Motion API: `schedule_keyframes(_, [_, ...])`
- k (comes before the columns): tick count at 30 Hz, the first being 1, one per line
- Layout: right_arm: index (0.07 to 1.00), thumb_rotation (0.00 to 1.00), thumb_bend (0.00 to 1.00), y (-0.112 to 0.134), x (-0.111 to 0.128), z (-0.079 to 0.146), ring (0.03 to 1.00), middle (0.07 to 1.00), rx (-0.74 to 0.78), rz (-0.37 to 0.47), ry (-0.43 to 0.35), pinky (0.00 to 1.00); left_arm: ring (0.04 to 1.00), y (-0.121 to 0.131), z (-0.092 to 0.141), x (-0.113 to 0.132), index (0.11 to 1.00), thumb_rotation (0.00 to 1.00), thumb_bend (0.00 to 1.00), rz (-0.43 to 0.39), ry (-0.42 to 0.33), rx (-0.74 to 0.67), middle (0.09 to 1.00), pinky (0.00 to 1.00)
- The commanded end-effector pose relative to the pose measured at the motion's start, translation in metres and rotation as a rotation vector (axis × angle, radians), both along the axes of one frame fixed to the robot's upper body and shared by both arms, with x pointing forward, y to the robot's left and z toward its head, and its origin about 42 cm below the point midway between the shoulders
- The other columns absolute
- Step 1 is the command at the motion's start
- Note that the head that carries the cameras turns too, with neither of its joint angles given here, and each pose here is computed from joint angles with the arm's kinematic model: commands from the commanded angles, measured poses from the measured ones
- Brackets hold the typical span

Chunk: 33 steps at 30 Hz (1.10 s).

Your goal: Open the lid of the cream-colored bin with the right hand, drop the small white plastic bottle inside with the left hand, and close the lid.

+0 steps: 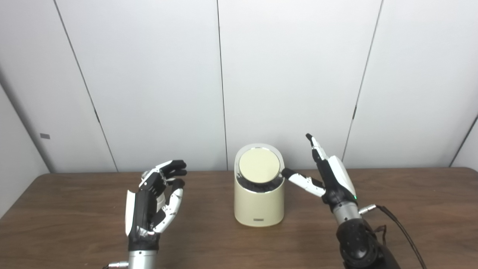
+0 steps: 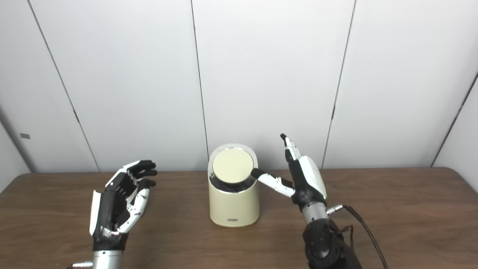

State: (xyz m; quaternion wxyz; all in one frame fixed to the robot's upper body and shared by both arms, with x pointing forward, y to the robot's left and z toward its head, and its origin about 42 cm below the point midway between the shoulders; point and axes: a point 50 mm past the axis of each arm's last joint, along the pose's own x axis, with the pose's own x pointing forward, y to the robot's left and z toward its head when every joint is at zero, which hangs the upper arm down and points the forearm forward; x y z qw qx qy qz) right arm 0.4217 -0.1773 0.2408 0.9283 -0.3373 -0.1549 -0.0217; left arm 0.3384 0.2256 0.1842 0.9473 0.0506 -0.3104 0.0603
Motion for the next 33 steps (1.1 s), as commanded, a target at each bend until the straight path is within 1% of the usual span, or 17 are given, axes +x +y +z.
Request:
schedule_keyframes(1, [1.000,0.64,1.00,0.016,0.005,0.044,1.000,1.000,-0.013,0.019,-0.134,1.00,0.671,-0.003,0.021,0.006,0.699,0.30,0.24,-0.015,-0.093,0.011,0.708,0.57])
schedule_keyframes(4, [1.000,0.57,1.00,0.024,0.004,0.055,1.000,1.000,-0.064,-0.001,-0.174,1.00,0.670,-0.003,0.021,0.006,0.700,0.30,0.24,-0.016,-0.093,0.012,0.708,0.57])
schedule_keyframes(6, [1.000,0.57,1.00,0.029,0.006,0.058,1.000,1.000,-0.105,-0.016,-0.199,1.00,0.670,-0.003,0.021,0.006,0.700,0.30,0.24,-0.018,-0.093,0.011,0.708,0.57])
schedule_keyframes(8, [1.000,0.57,1.00,0.034,0.007,0.060,1.000,1.000,-0.133,-0.026,-0.208,1.00,0.671,-0.004,0.022,0.006,0.701,0.30,0.24,-0.018,-0.094,0.013,0.709,0.57])
schedule_keyframes(9, [1.000,0.60,1.00,0.036,0.008,0.060,1.000,1.000,-0.143,-0.028,-0.207,1.00,0.670,-0.004,0.022,0.006,0.700,0.31,0.24,-0.018,-0.096,0.012,0.707,0.56])
schedule_keyframes(13, [1.000,0.65,1.00,0.042,0.011,0.061,1.000,1.000,-0.162,-0.029,-0.200,1.00,0.669,-0.005,0.022,0.006,0.700,0.31,0.24,-0.022,-0.097,0.008,0.706,0.56])
schedule_keyframes(17, [1.000,0.63,1.00,0.046,0.014,0.060,1.000,1.000,-0.159,-0.018,-0.170,1.00,0.669,-0.006,0.022,0.006,0.700,0.31,0.25,-0.021,-0.097,0.008,0.707,0.56])
schedule_keyframes(19, [1.000,0.61,1.00,0.049,0.015,0.059,1.000,1.000,-0.167,-0.021,-0.161,1.00,0.669,-0.006,0.023,0.006,0.700,0.31,0.25,-0.020,-0.097,0.008,0.707,0.56])
schedule_keyframes(21, [1.000,0.55,1.00,0.050,0.017,0.059,1.000,1.000,-0.182,-0.029,-0.160,1.00,0.668,-0.007,0.023,0.006,0.700,0.31,0.25,-0.020,-0.097,0.005,0.706,0.56])
schedule_keyframes(23, [1.000,0.53,1.00,0.051,0.019,0.058,1.000,1.000,-0.200,-0.038,-0.157,1.00,0.668,-0.007,0.023,0.006,0.699,0.31,0.25,-0.021,-0.098,0.002,0.704,0.56])
schedule_keyframes(27, [1.000,0.43,1.00,0.049,0.022,0.055,1.000,1.000,-0.220,-0.046,-0.143,1.00,0.665,-0.008,0.024,0.006,0.697,0.30,0.25,-0.020,-0.103,0.001,0.703,0.56])
schedule_keyframes(33, [1.000,0.36,0.99,0.045,0.025,0.049,1.000,1.000,-0.228,-0.060,-0.129,1.00,0.668,-0.010,0.024,0.005,0.699,0.30,0.25,-0.029,-0.102,-0.002,0.707,0.56])
